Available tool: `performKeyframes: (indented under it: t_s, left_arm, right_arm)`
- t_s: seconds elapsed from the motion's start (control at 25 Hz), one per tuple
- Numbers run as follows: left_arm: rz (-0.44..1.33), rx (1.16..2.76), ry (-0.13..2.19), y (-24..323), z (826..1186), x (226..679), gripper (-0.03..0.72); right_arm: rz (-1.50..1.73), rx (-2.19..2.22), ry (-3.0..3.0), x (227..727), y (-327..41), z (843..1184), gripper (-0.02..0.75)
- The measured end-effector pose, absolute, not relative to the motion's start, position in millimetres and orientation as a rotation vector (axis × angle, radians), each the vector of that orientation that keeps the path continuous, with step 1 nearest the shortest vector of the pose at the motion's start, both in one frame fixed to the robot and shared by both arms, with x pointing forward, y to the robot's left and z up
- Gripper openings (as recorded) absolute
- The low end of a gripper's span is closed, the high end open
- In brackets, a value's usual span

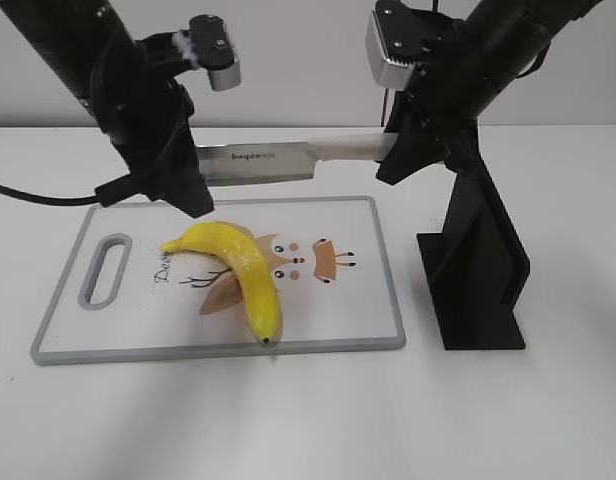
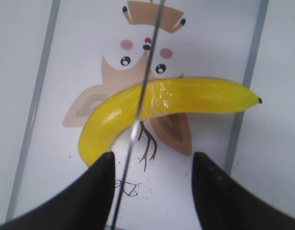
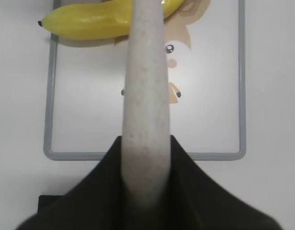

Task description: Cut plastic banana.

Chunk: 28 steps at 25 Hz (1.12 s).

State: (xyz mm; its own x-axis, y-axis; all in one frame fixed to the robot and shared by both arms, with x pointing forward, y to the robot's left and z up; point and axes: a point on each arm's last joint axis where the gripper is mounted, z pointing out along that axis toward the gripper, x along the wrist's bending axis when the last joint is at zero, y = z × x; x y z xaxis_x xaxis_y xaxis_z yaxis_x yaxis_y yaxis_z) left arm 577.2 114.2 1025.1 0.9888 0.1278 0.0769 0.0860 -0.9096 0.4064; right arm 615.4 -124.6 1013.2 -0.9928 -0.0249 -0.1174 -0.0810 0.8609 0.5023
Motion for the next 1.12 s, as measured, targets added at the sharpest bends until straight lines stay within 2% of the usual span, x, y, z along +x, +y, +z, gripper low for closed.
performKeyframes:
  t_s: [0.04, 0.08, 0.2, 0.4, 0.68, 0.84, 1.0, 1.12]
  left_arm:
    - [0.150, 2.706, 0.178, 113.0, 1025.6, 578.1, 0.528]
    - [0.162, 2.693, 0.207, 112.3, 1026.1, 579.2, 0.588]
    - [0.184, 2.676, 0.237, 112.6, 1030.7, 578.9, 0.632]
    - [0.280, 2.611, 0.331, 119.4, 1059.2, 573.6, 0.634]
    - [0.382, 2.409, 0.811, 166.5, 1106.4, 576.8, 0.611]
    - [0.382, 2.367, 1.089, 196.7, 1114.2, 574.5, 0.592]
    - [0.321, 2.401, 1.407, 225.5, 1108.7, 568.0, 0.588]
    - [0.286, 2.408, 1.528, 236.2, 1106.5, 564.7, 0.588]
  right_arm:
    - [0.797, -0.077, 2.922, 615.9, -124.5, 1013.3, 0.169]
    - [0.797, -0.073, 2.923, 615.9, -124.5, 1013.3, 0.169]
    - [0.799, -0.074, 2.925, 615.7, -124.5, 1013.3, 0.169]
    - [0.803, -0.036, 2.945, 614.6, -124.6, 1013.1, 0.169]
    - [0.745, 0.076, 2.991, 607.0, -130.5, 1024.3, 0.169]
    - [0.765, 0.390, 2.995, 599.9, -133.4, 1040.8, 0.169]
    - [0.763, 0.796, 2.977, 593.2, -136.7, 1052.3, 0.169]
    - [0.719, 0.973, 2.982, 586.8, -140.1, 1057.7, 0.169]
